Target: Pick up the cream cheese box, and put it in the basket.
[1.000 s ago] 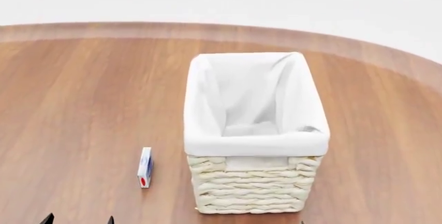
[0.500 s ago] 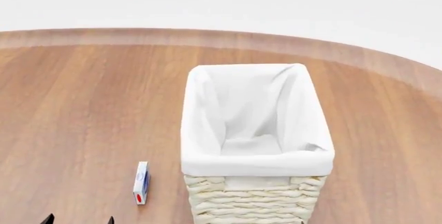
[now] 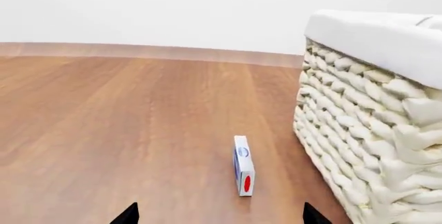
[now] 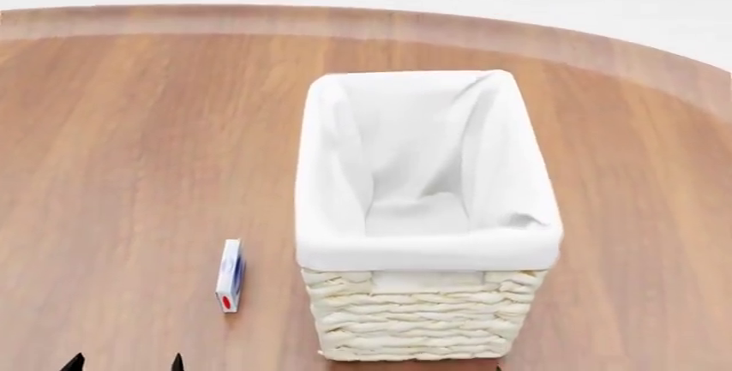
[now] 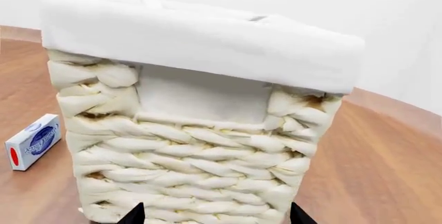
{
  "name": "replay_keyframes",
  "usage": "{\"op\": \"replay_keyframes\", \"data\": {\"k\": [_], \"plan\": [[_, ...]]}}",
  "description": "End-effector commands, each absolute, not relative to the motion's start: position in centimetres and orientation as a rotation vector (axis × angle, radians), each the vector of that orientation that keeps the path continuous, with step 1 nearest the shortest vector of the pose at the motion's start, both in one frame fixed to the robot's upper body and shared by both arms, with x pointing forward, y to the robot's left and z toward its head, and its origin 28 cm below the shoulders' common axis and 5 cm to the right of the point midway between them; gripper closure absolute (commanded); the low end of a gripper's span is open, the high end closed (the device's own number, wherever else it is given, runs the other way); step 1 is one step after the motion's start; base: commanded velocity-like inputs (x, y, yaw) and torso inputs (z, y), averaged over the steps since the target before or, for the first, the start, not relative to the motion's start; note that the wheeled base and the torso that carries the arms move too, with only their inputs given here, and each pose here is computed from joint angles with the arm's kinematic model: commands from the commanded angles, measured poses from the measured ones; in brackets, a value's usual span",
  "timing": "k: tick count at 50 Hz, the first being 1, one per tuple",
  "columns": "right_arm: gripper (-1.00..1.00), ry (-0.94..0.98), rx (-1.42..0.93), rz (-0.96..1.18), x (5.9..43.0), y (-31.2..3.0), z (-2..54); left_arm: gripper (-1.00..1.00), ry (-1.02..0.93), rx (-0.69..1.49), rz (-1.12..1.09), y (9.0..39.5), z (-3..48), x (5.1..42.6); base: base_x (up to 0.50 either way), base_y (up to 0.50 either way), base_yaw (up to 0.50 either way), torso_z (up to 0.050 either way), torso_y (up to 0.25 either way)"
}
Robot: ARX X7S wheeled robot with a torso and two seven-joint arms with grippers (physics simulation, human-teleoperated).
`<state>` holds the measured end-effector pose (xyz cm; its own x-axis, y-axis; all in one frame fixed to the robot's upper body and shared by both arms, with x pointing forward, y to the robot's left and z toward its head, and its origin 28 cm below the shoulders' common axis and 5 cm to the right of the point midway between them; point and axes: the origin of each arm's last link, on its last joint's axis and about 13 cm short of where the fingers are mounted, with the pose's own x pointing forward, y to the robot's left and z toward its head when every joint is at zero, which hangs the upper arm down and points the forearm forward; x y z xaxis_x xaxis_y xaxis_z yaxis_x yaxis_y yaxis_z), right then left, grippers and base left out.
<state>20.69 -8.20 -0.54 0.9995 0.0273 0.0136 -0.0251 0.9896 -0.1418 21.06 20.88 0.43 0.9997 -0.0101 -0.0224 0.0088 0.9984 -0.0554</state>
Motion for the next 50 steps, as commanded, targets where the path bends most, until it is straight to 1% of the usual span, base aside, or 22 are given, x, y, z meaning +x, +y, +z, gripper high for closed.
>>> {"op": "replay_keyframes", "data": {"k": [1, 32, 50], "plan": [[-1.00, -0.017, -0.147, 0.029, 20.63, -8.13, -0.64, -1.00, 0.022, -0.059, 0.007, 20.99, 0.42, 21.14, 0.00, 0.00, 0.00, 0.000, -0.250], [-1.00, -0.015, -0.151, 0.033, 20.65, -8.05, -0.96, -1.00, -0.001, -0.050, 0.028, 20.95, 0.36, 21.19, 0.00, 0.00, 0.00, 0.000, -0.249], [-1.00, -0.013, -0.155, 0.035, 20.76, -7.99, -1.04, -1.00, 0.014, -0.074, -0.018, 20.96, 0.65, 21.67, 0.00, 0.00, 0.00, 0.000, 0.000]]}}
